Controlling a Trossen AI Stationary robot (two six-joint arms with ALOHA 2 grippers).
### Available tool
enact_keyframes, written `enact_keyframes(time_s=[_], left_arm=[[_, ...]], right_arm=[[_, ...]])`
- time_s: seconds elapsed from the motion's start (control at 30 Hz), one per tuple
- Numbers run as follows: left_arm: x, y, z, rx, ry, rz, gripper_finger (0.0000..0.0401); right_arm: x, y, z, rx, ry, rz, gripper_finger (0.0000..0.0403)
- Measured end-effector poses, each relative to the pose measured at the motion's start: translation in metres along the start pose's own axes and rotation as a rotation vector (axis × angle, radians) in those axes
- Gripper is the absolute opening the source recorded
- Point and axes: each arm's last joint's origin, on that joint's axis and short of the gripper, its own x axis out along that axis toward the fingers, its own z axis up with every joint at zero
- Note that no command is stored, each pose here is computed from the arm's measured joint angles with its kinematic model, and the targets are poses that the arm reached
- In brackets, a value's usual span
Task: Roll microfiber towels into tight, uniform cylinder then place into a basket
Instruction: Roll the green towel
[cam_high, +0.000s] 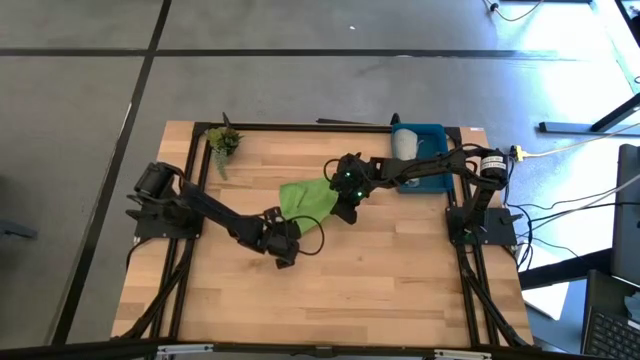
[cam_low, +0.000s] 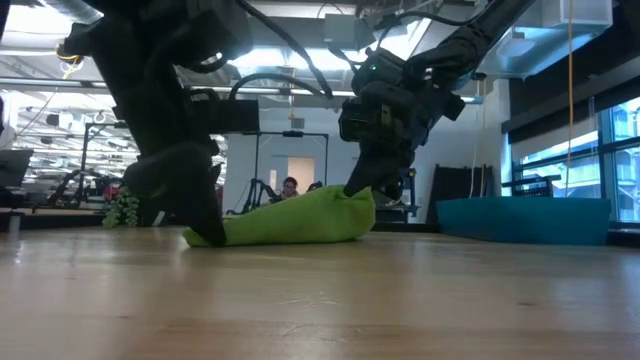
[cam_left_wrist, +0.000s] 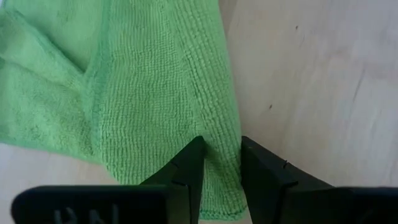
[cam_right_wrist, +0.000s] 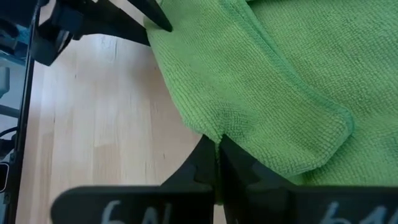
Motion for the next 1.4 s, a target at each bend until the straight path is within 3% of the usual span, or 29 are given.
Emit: enact_keyframes(time_s=[0.1,0.27,0.5,0.8,1.4], left_arm=[[0.002,0.000,-0.001,0.007,0.005,0.004,0.0073],[-0.003,0.002,0.000,0.040,0.009,0.003,0.0008],[-0.016,0.016,0.011,0.026,0.016,-0.096,0.0001],[-0.019,0.040,0.024,-0.068,0.047,-0.193,0.0000],[-0.010,0.083,0.045,-0.222,0.045,-0.125,0.0000]], right_arm=[[0.000,0.000,0.000,-0.001,0.000,0.000,0.0006],[0.000,0.000,0.000,0.004,0.003,-0.001,0.0006],[0.001,-0.003,-0.007,0.032,0.043,-0.115,0.0006],[0.017,-0.014,-0.016,0.055,0.100,-0.136,0.0006],[0.028,-0.021,-0.021,0.056,0.136,-0.123,0.0006]])
